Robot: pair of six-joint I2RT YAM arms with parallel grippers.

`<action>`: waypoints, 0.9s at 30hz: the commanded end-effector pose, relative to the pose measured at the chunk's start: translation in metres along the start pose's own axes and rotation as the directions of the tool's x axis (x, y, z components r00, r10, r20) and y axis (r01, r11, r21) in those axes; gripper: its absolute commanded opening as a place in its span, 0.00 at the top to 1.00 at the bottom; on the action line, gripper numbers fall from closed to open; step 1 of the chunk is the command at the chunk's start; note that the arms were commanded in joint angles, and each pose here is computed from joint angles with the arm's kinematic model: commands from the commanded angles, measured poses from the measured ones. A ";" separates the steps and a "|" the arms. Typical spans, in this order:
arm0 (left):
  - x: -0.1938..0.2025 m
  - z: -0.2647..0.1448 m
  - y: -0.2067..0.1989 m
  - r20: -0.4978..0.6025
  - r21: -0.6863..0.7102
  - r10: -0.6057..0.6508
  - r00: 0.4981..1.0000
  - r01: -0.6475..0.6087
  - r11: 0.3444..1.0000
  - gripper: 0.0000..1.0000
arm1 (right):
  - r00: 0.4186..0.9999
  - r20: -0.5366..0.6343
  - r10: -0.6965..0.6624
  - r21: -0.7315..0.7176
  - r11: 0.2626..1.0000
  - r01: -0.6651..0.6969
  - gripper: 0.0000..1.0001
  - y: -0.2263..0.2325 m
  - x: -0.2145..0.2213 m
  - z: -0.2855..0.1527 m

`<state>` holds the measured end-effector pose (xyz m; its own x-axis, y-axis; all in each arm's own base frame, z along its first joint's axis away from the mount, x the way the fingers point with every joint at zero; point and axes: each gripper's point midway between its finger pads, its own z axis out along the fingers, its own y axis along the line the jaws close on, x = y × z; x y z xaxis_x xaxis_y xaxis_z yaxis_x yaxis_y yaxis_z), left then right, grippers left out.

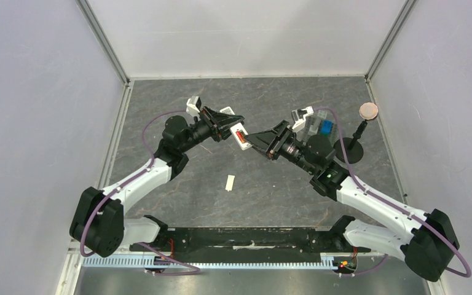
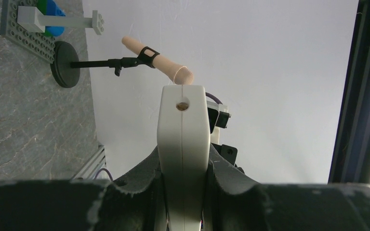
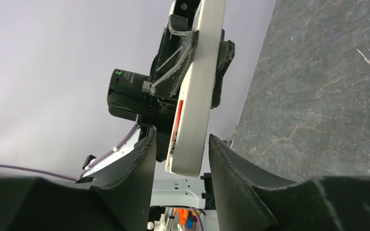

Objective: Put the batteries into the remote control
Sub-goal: Load the battery into the remote control.

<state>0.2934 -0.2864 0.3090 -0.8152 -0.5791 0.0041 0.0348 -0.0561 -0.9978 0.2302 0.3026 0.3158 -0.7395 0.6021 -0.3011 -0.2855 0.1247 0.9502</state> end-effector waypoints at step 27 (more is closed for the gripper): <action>0.026 -0.007 -0.001 -0.183 -0.003 0.345 0.920 -0.352 0.936 0.98 | 0.961 -0.111 -0.252 -0.055 0.967 0.248 0.37 0.013 -0.007 0.004</action>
<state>0.2789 -0.2867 0.2839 -0.8381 -0.5116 -0.1895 0.1352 0.1417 -0.9806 0.2435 0.2979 0.2979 -0.7342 0.5560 -0.3897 -0.3049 0.2428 0.9209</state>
